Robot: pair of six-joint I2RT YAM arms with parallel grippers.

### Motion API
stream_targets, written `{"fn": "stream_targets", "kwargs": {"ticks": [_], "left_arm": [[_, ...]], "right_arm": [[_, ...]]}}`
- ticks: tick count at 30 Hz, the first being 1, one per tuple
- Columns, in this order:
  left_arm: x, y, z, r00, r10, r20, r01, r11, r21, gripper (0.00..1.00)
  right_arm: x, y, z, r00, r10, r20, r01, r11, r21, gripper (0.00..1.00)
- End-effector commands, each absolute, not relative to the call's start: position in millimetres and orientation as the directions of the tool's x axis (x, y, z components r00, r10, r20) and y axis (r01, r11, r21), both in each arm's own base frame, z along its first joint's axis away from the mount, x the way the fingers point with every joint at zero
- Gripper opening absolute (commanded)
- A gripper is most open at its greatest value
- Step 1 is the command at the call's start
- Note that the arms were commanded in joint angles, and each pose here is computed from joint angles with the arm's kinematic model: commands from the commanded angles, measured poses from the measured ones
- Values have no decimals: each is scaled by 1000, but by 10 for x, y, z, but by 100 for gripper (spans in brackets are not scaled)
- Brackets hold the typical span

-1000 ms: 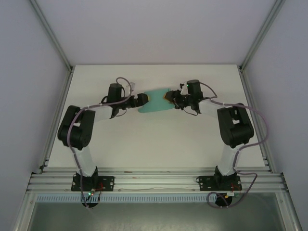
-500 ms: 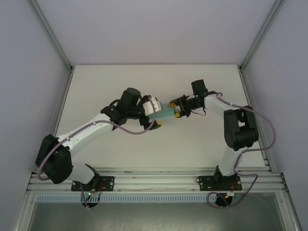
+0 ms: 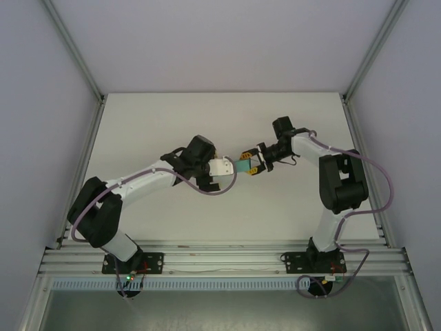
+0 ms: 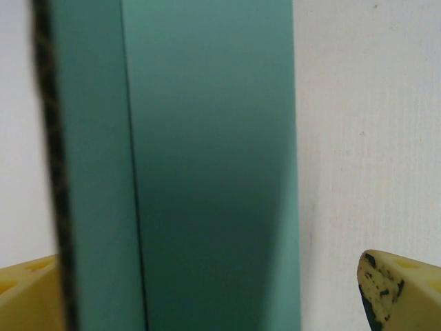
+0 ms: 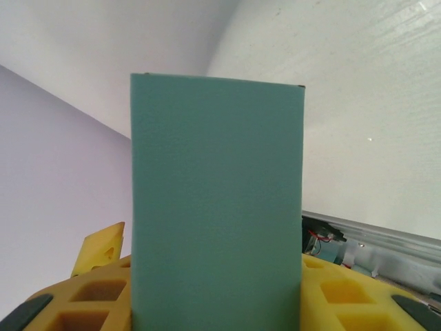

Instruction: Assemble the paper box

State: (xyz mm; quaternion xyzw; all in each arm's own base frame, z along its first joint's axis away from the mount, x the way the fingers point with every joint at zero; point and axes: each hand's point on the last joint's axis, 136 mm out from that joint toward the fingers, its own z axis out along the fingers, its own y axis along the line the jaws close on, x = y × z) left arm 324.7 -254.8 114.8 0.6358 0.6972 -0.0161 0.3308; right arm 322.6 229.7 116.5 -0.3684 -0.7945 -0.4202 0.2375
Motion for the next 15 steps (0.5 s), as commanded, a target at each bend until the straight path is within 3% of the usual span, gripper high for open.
{"fn": "stream_targets", "kwargs": {"ticks": [1, 8, 15], "left_arm": [[3461, -2619, 1348, 70, 868, -491, 840, 214, 498, 98], [3637, -2674, 1388, 53, 863, -503, 812, 256, 525, 65], [3639, -2674, 1477, 72, 850, -522, 792, 269, 547, 45]], "right_arm": [[3179, 2321, 1430, -616, 359, 701, 784, 365, 501, 40], [3112, 2367, 1467, -619, 334, 711, 779, 378, 500, 42], [3095, 2369, 1540, -642, 331, 692, 761, 385, 522, 53]]}}
